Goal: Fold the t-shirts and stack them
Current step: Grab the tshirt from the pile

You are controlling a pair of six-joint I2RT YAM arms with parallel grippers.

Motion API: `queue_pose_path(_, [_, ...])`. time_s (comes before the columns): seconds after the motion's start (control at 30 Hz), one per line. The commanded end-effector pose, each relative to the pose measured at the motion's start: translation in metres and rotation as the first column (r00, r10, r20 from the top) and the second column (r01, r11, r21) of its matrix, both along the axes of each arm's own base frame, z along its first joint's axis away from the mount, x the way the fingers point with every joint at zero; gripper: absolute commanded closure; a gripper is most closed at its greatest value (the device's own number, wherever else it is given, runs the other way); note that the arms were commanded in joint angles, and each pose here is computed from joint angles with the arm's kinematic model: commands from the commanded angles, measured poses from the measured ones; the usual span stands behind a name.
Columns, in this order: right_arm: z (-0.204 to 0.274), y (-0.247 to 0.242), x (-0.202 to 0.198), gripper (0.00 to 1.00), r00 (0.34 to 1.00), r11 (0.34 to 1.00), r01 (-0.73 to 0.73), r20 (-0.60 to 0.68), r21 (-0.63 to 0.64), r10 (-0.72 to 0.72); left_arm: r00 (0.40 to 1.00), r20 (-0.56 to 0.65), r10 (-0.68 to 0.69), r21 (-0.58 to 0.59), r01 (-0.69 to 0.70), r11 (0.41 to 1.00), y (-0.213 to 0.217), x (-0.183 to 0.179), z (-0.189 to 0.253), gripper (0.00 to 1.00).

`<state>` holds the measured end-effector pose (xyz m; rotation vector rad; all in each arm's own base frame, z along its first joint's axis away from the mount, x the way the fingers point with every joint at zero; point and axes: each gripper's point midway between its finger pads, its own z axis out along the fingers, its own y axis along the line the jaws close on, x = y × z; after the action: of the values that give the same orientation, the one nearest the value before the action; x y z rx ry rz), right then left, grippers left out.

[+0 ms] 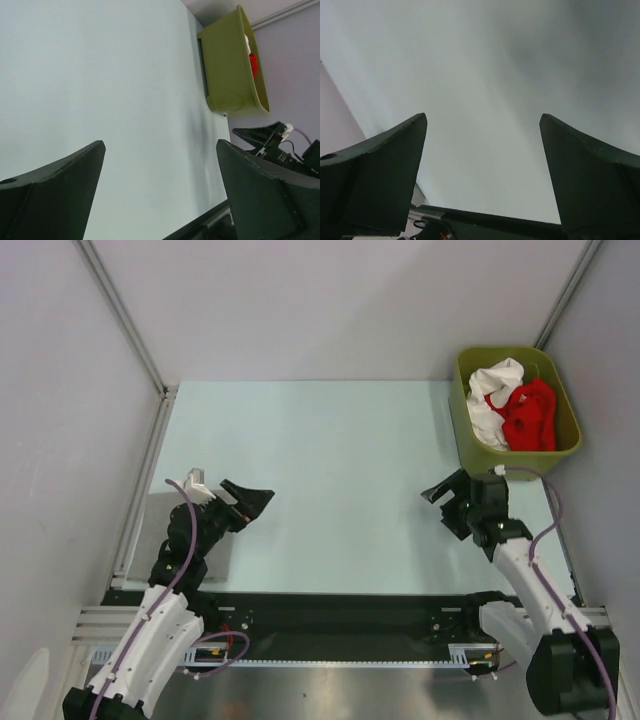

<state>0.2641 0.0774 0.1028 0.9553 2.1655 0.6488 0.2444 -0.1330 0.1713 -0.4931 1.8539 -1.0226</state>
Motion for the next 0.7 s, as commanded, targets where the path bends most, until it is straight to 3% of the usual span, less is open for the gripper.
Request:
queue_pose_path(0.0, [0.027, -0.022, 0.027, 0.0, 0.999, 0.987, 0.045, -0.014, -0.154, -0.048, 0.999, 0.041, 0.012, 0.125, -0.017, 0.992, 0.012, 0.001, 0.02, 0.0])
queue_pose_path(0.07, [0.024, -0.023, 0.033, 0.01, 0.997, 0.985, 0.011, -0.075, -0.173, -0.024, 1.0, 0.004, 0.007, 0.161, -0.008, 0.987, 0.013, 0.002, 0.017, 0.0])
queue_pose_path(0.17, [0.055, -0.027, 0.058, 0.0, 0.999, 0.975, -0.012, -0.048, -0.222, 0.002, 0.999, -0.003, 0.043, 0.172, -0.042, 0.984, 0.019, 0.002, 0.022, 0.0])
queue_pose_path(0.33, [0.093, -0.074, 0.099, 0.0, 0.983, 0.93, 0.169, -0.007, -0.327, -0.182, 0.998, -0.033, 0.057, 0.186, -0.05, 0.981, 0.023, -0.002, 0.021, 0.0])
queue_pose_path(0.53, [0.159, -0.152, 0.169, 0.05, 0.92, 0.799, 0.392, 0.192, -0.456, -0.342, 0.994, 0.042, -0.1, 0.302, 0.082, 0.95, 0.016, -0.014, 0.053, 0.0])
queue_pose_path(0.6, [0.184, -0.177, 0.186, 0.08, 0.902, 0.718, 0.433, 0.267, -0.546, -0.341, 0.98, 0.087, -0.178, 0.332, 0.14, 0.933, 0.009, -0.018, 0.061, 0.0])
queue_pose_path(0.67, [0.18, -0.204, 0.208, 0.08, 0.887, 0.659, 0.461, 0.275, -0.595, -0.372, 0.975, 0.086, -0.203, 0.323, 0.165, 0.932, 0.005, -0.019, 0.058, 0.0])
